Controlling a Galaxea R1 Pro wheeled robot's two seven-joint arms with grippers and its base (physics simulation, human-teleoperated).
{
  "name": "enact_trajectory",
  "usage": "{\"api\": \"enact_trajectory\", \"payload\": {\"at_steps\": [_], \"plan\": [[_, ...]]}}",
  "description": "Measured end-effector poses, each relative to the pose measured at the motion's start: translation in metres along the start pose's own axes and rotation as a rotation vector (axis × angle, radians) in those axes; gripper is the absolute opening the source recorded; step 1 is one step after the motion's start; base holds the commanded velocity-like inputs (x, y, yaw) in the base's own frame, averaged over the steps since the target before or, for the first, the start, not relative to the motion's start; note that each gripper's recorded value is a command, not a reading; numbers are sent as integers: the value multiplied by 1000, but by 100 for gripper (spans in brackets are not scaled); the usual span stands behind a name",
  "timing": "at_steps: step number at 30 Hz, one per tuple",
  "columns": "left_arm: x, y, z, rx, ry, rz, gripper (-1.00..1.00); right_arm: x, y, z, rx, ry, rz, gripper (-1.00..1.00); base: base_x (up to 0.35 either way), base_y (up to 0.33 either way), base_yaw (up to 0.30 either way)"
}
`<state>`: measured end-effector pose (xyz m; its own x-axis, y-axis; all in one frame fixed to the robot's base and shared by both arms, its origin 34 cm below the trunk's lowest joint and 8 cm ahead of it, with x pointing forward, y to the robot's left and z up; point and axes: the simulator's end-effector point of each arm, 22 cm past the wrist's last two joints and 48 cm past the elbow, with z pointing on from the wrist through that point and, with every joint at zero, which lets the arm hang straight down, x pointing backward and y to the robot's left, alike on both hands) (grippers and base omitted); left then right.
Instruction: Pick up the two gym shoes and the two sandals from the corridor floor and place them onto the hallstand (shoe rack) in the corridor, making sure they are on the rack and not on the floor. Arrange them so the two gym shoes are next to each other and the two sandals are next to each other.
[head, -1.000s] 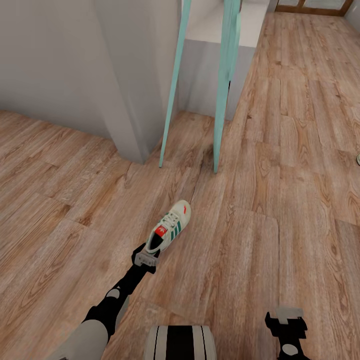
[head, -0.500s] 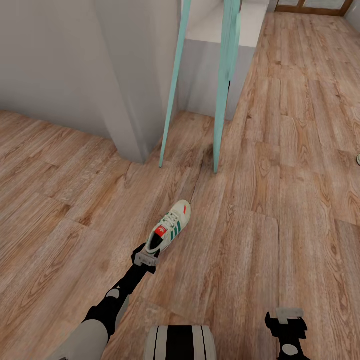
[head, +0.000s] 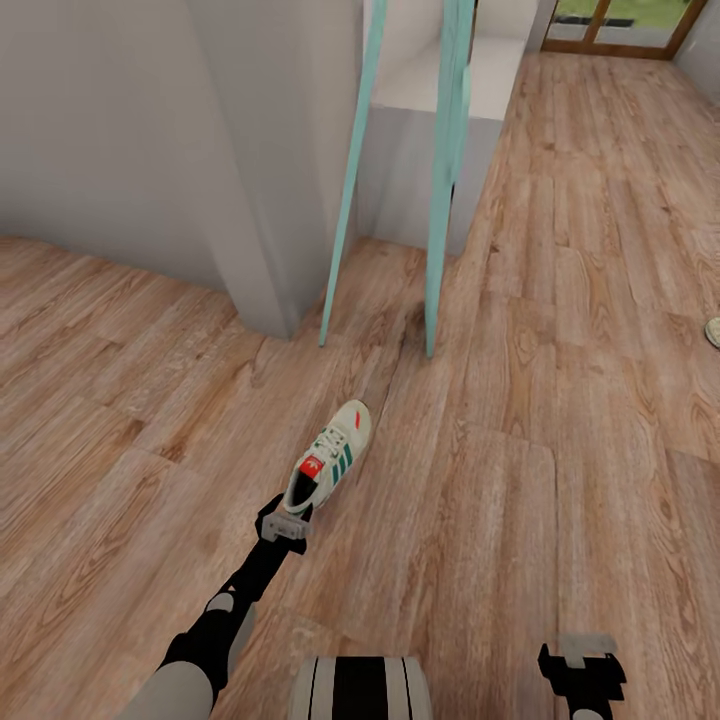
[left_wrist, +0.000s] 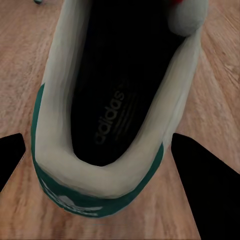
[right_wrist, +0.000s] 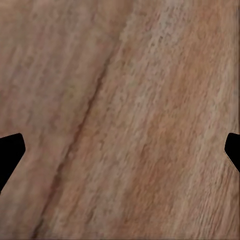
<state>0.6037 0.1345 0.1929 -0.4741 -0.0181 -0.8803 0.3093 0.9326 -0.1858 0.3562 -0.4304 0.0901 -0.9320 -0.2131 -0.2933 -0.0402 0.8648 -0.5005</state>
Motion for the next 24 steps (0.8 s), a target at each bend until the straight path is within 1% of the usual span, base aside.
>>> {"api": "enact_trajectory", "payload": {"at_steps": [10,11,13,17,24], "plan": [[-26,0,0,-2,-41,16,-100,-20,-7,-4,8,-40,18,100,0,0,0],[-34,4,0,-9,-55,21,-100,-33,-4,-4,3,-67,27,100,0,0,0],[-41,5,0,-10,-68,31,-100,-51,-3,-5,0,-101,45,100,0,0,0],[-58,8,1,-16,-96,45,-100,-79,-2,-7,-4,-156,72,100,0,0,0],[-79,8,0,-19,-130,57,-100,-100,-7,-13,0,-198,93,100,0,0,0]]}}
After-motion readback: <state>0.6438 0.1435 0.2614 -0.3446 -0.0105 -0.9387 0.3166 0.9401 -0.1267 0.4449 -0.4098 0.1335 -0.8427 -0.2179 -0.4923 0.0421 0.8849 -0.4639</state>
